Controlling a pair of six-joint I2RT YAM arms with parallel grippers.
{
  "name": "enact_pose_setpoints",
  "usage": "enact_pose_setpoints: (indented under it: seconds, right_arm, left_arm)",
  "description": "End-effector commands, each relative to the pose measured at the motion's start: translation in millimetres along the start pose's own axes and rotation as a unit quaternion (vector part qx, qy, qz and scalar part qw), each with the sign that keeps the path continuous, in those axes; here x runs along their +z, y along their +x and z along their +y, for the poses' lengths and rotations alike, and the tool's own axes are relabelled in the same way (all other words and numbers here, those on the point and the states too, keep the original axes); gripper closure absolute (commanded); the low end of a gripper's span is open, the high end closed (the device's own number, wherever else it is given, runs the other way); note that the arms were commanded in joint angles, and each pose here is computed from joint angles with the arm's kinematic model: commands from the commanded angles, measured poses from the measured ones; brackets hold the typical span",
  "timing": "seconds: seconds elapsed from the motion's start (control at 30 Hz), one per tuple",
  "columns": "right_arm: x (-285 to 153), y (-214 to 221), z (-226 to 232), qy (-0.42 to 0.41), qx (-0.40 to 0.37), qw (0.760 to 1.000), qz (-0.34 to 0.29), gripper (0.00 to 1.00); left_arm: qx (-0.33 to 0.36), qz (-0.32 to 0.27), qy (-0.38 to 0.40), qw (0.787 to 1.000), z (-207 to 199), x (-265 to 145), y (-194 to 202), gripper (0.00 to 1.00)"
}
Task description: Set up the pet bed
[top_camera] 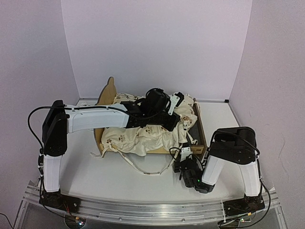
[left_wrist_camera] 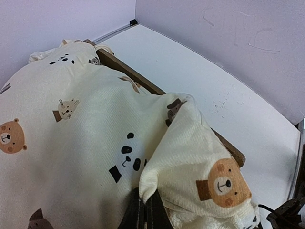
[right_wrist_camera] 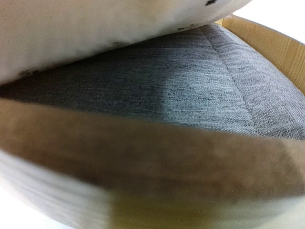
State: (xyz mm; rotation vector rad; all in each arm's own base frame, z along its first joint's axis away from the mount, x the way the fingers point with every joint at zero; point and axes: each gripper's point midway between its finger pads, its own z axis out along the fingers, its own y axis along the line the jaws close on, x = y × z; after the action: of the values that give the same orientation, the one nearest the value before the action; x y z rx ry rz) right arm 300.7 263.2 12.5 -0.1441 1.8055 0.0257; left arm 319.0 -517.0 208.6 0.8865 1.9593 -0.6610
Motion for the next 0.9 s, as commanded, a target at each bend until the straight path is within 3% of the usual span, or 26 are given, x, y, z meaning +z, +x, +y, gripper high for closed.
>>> enact_pose_setpoints:
  seconds: [0.0, 0.27, 0.63, 0.87]
  right_arm:
    - [-6, 5, -8, -0.01, -0.057, 0.998, 0.013, 1.0]
    - [-51, 19, 2, -0.174, -0.065, 0.98, 0.069, 1.0]
    - [-83, 21, -4, -0.228, -0.039, 0.964, 0.129, 1.0]
    - [-120, 29, 12, -0.314, -0.068, 0.918, 0.231, 1.0]
  left_arm:
    - [-0.002, -0.006, -0.014, 1.0, 9, -5, -11, 1.0]
    - [-0.006, -0.006, -0.016, 1.0, 10, -8, -9, 1.0]
    - [-0.011, 0.005, -0.002, 1.0, 6, -8, -2, 1.0]
    - [-0.025, 0.024, 0.025, 0.999, -3, 0, 8, 0.99]
